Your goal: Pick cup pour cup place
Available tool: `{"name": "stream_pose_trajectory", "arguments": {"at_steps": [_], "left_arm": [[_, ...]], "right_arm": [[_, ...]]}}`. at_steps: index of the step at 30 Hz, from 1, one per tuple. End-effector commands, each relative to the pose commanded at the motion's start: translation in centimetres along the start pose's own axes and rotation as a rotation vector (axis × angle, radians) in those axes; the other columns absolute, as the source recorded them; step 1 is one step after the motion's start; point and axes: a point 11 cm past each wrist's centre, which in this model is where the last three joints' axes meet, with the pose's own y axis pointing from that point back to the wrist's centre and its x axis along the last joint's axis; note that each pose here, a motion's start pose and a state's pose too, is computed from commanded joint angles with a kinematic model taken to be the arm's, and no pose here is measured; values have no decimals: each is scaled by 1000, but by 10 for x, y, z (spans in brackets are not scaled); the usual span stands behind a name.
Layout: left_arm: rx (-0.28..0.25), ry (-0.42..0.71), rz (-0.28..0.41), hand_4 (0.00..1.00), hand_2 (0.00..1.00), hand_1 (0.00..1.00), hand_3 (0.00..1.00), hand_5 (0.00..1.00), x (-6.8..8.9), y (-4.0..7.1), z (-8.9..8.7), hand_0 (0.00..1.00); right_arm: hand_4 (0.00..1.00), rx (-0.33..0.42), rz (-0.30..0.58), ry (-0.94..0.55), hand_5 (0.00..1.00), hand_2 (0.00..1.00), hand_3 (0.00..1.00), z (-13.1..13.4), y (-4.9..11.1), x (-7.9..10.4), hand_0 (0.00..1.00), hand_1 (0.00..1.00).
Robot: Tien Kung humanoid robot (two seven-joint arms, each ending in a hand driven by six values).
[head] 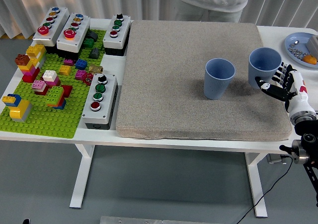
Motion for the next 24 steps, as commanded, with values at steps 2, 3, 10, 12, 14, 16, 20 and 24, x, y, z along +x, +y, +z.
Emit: {"name": "stream_pose_trajectory", "arguments": {"at_steps": [2, 3, 10, 12, 14, 16, 20, 24], "left_arm": [[-2, 1, 0, 475, 736, 675, 674, 976, 0, 0, 1, 696], [-4, 1, -1, 475, 736, 675, 673, 976, 0, 0, 2, 697], [-7, 2, -1, 475, 736, 675, 673, 976, -1, 0, 4, 697], [-7, 2, -1, 475, 736, 675, 673, 976, -1, 0, 4, 697], [-7, 2, -1, 475, 736, 675, 673, 976, 0, 0, 4, 697], [-7, 2, -1, 476, 735, 675, 673, 975, -1, 0, 4, 696], [-7, 2, -1, 476, 735, 675, 673, 975, -1, 0, 4, 697], [-7, 2, -1, 476, 735, 675, 673, 975, -1, 0, 5, 697]], "right_arm": [[758, 4, -3, 0, 225, 617, 686, -2, -1, -2, 840, 703], [758, 9, -4, 1, 225, 618, 686, -4, -2, -2, 840, 703], [758, 28, 2, 18, 225, 619, 686, -11, -5, -2, 839, 703], [758, 32, 2, 20, 225, 619, 686, -12, -5, -3, 839, 703], [758, 41, 3, 34, 225, 619, 686, -14, -5, -4, 839, 703], [758, 52, 2, 49, 225, 622, 686, -16, -4, -5, 840, 703], [757, 69, 2, 77, 226, 623, 686, -20, -3, -7, 840, 704], [757, 79, -2, 88, 226, 623, 686, -22, -2, -10, 840, 704]]}}
